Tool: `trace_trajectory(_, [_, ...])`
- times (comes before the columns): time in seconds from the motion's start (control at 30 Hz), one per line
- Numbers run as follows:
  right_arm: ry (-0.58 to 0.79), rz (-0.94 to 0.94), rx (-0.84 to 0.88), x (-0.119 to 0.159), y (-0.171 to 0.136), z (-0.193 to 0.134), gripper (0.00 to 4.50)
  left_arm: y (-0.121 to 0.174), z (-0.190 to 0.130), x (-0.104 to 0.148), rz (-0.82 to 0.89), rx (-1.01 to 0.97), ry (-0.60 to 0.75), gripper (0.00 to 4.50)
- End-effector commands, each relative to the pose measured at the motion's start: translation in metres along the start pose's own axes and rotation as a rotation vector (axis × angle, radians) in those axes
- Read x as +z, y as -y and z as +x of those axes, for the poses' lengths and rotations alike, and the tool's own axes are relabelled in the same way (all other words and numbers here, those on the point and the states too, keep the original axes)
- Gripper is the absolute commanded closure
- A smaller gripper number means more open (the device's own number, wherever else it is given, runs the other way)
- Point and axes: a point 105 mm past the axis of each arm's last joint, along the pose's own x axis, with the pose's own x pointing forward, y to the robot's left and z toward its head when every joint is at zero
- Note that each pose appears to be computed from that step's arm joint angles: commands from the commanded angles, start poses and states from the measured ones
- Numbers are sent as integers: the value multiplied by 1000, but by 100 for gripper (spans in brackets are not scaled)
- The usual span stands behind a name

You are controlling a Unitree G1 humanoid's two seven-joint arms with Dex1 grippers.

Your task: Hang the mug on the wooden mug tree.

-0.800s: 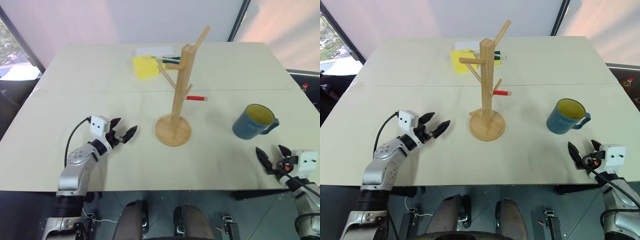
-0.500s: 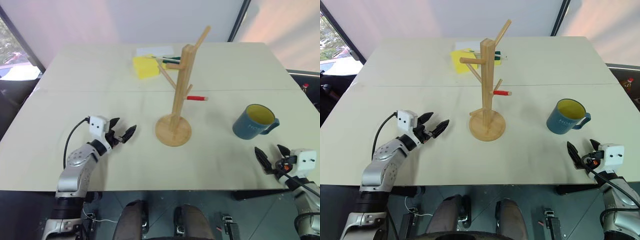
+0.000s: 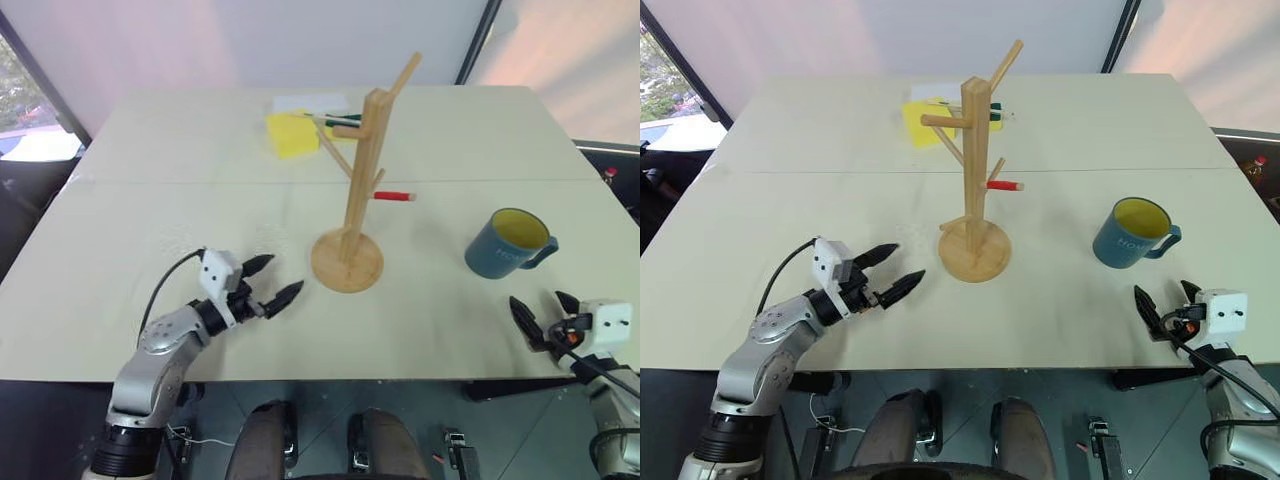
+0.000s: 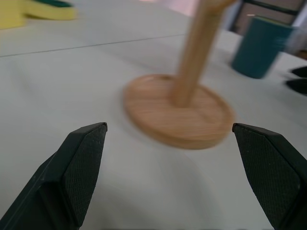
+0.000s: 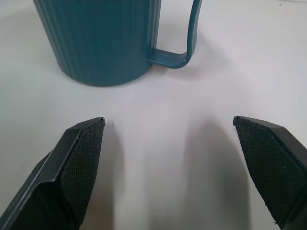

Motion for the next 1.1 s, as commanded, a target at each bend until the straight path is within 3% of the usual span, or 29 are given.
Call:
trace_trajectory(0.03, [52,-34,-2,15,1,1,6,33,8,16,50,-197,17,0])
trace_trajectory(0.5, [107,-54,-22,38,6,23,6,72,17,25,96,-469,-13,0])
trace_trajectory(1.1, [116,-65,-82,49,30,38,6,71,19,30,126,-467,-7,0])
